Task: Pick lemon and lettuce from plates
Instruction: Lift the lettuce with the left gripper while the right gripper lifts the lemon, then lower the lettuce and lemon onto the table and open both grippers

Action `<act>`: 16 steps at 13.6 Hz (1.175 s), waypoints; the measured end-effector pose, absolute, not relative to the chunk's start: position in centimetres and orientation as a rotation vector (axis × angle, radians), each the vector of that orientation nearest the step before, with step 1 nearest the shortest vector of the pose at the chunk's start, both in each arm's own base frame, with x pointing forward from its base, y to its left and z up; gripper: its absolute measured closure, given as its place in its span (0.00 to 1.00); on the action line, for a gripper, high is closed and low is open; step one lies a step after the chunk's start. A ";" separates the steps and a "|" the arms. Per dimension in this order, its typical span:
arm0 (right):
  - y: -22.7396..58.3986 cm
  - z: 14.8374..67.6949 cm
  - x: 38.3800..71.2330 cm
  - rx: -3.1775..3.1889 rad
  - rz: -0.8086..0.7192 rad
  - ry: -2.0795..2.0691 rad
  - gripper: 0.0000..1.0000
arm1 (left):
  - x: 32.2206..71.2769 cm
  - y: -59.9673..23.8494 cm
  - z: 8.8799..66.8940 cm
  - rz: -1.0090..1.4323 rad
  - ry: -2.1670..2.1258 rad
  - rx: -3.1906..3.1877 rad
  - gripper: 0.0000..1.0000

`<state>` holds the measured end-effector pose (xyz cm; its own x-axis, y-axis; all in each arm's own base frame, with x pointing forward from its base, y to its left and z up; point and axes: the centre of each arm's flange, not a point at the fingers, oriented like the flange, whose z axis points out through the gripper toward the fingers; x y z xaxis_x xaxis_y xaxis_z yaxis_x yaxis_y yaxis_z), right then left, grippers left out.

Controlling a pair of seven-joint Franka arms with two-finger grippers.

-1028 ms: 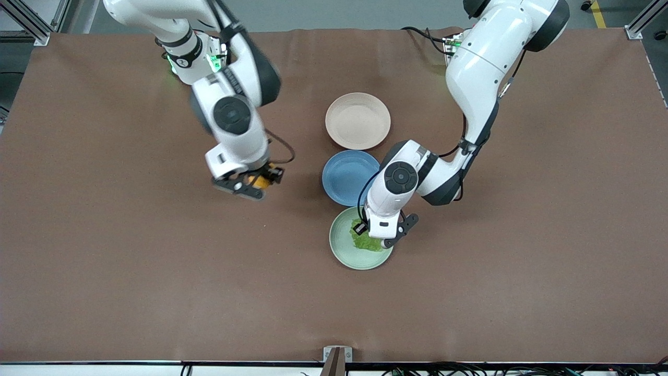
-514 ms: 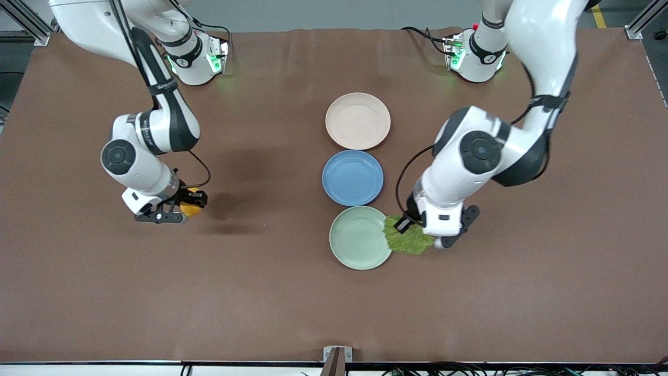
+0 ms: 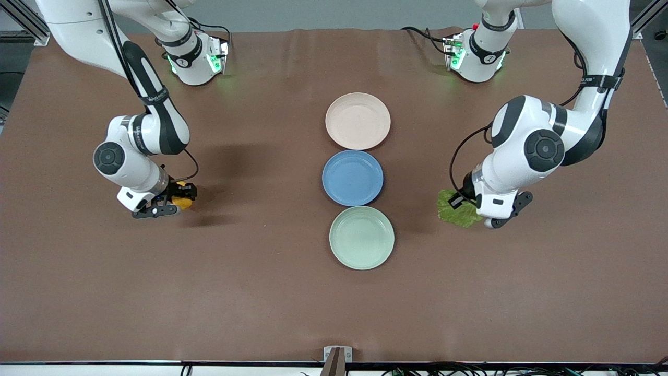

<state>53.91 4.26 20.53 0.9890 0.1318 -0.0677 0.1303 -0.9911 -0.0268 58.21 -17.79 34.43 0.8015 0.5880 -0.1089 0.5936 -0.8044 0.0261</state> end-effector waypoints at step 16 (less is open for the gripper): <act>4.5 22.3 56.9 -3.001 0.146 -0.233 0.00 | 51.5 -6.9 22.7 -0.091 0.839 2.934 0.93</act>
